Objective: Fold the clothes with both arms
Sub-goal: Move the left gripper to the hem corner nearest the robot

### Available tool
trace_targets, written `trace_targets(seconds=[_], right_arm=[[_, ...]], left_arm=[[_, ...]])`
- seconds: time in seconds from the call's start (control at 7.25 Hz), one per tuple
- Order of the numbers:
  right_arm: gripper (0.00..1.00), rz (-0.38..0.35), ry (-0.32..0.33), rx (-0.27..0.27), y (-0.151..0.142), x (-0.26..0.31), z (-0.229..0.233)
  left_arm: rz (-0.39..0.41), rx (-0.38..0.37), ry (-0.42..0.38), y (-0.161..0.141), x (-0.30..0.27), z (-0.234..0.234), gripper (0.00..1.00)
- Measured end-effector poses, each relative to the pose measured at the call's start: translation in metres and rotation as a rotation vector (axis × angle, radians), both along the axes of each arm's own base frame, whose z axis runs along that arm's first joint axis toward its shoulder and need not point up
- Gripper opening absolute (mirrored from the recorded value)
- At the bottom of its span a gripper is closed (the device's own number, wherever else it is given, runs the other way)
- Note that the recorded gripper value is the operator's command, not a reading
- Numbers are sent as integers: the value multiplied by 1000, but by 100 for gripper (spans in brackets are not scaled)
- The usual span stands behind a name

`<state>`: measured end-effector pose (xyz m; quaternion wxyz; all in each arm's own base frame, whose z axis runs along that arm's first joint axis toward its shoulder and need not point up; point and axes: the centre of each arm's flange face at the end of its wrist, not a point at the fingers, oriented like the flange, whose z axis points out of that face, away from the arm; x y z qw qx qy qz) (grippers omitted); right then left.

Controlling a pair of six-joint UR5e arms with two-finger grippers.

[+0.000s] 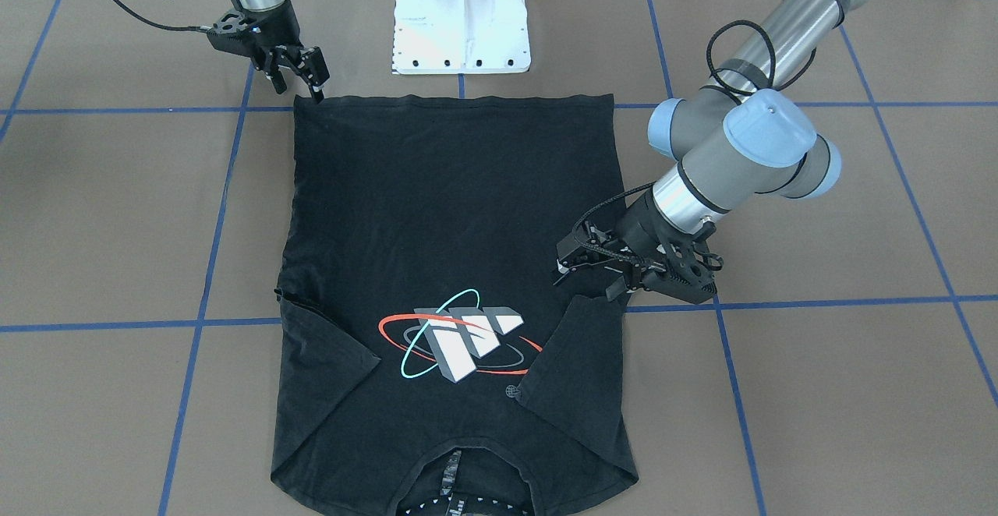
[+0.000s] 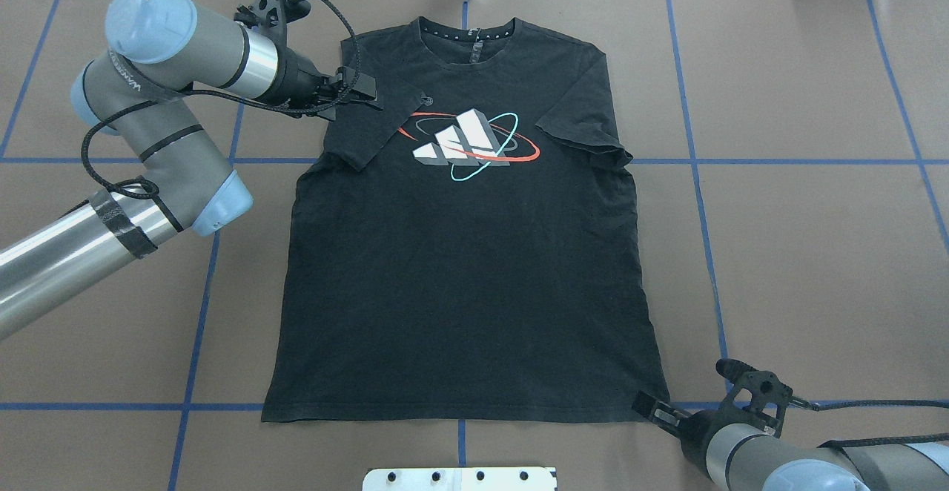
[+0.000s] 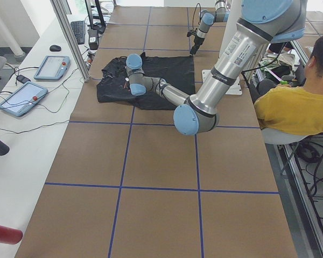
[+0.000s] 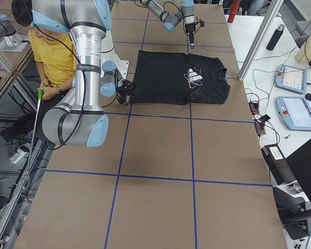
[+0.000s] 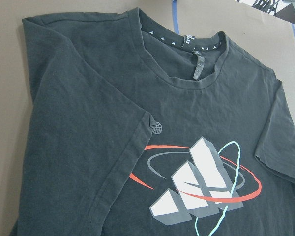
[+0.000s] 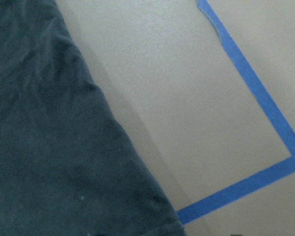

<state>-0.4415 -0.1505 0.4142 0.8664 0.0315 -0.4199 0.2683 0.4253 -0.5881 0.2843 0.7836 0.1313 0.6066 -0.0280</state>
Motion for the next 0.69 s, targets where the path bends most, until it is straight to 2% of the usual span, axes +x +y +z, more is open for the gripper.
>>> trace_targets(seconds=[0.28, 0.41, 0.55, 0.69], right_arm=[[51, -1, 4, -1, 0, -1, 2], [30, -1, 4, -1, 0, -1, 2], [0, -1, 4, -1, 0, -2, 2], [0, 0, 2, -1, 0, -2, 1]], left_arm=[[0, -2, -2, 1, 0, 3, 100], [1, -2, -3, 1, 0, 3, 100], [0, -3, -5, 1, 0, 4, 100], [0, -5, -7, 0, 0, 6, 100]])
